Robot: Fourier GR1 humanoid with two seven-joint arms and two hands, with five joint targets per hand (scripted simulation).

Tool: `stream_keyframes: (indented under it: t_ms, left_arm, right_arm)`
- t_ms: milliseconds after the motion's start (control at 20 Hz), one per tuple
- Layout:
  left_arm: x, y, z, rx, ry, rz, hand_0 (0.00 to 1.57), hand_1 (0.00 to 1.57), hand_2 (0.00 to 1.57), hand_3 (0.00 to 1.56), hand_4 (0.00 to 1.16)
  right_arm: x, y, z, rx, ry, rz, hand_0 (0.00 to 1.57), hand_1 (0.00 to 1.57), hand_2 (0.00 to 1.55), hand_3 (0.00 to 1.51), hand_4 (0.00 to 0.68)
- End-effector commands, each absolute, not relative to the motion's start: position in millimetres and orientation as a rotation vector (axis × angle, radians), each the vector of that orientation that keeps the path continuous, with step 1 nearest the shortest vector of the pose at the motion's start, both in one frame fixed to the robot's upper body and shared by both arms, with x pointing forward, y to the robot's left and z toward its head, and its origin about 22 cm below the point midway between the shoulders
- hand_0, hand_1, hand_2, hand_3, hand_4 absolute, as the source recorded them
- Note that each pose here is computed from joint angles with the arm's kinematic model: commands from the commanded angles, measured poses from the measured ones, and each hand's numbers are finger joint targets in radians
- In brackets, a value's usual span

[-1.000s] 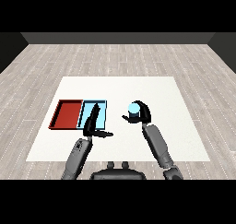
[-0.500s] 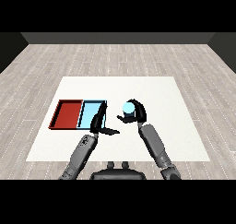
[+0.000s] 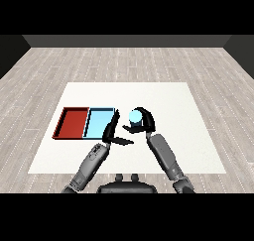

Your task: Pick the blue can and put it in the blue box

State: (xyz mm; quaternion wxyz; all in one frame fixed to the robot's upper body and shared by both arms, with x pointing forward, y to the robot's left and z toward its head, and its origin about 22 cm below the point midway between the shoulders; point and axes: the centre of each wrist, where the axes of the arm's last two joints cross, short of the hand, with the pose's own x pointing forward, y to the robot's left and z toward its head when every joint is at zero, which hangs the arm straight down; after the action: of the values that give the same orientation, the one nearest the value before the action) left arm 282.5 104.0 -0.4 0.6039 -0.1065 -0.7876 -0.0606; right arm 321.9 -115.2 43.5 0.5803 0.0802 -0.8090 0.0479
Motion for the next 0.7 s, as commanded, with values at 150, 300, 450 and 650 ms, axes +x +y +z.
stream_keyframes:
  t_ms: [150,300,450,650]
  left_arm:
    - [288.3,85,-0.8,-0.262,-1.787,-0.146,0.0,0.0,0.0,0.0,0.0]
    - [294.3,77,-10.6,-0.265,-1.766,-0.147,0.0,0.0,0.0,0.0,0.0]
    - [279.4,70,-15.8,-0.266,-1.749,-0.128,0.0,0.0,0.0,0.0,0.0]
    - [292.6,72,-21.3,-0.259,-1.762,-0.134,0.0,0.0,0.0,0.0,0.0]
  right_arm:
    - [312.3,-107,40,0.258,-1.876,0.12,1.45,1.45,1.47,1.37,0.553]
    - [323.9,-110,51,0.245,-1.906,0.116,1.43,1.43,1.46,1.37,0.552]
    - [326.7,-98,39,0.252,-1.907,0.123,1.44,1.44,1.46,1.37,0.553]
    - [307.1,-97,37,0.249,-1.905,0.158,1.44,1.44,1.46,1.37,0.561]
